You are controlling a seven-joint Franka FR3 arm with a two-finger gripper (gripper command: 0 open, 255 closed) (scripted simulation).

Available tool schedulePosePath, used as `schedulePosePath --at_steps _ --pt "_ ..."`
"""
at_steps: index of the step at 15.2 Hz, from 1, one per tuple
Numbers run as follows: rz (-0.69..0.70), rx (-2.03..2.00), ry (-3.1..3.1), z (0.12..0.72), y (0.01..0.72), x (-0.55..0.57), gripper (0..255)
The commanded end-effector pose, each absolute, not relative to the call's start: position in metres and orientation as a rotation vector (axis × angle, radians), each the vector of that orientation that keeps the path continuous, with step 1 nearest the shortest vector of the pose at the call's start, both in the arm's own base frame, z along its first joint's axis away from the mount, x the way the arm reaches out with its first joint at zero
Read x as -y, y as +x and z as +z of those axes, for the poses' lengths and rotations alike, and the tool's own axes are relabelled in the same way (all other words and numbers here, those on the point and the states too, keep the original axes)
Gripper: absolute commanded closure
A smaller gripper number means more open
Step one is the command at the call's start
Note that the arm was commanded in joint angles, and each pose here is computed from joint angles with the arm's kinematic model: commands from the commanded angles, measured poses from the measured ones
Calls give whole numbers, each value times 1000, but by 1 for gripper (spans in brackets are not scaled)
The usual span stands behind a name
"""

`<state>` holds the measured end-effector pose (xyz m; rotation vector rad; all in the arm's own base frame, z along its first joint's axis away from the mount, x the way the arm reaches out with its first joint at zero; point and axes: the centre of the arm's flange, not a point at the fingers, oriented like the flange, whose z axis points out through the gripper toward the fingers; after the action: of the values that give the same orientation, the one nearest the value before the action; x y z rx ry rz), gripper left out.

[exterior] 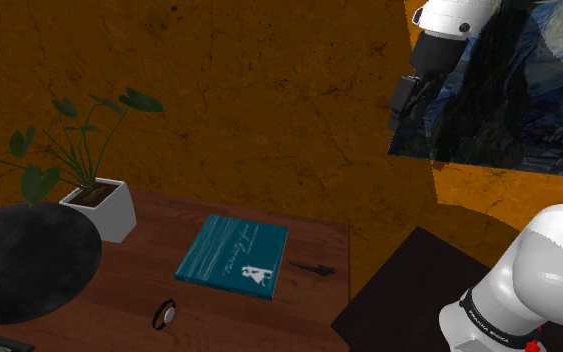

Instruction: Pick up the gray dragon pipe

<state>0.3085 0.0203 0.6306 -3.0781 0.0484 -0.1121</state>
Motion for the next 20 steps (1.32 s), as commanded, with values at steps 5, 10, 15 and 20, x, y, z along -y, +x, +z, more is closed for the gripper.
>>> schedulePosePath --at_steps 5,10,15,20 --pt "-101 56 -3089 582 324 -37 0" --pt "-87 187 -3098 521 340 -59 0" --pt "-72 319 -3101 460 355 -81 0" --pt "-58 451 -3099 398 367 -103 0"
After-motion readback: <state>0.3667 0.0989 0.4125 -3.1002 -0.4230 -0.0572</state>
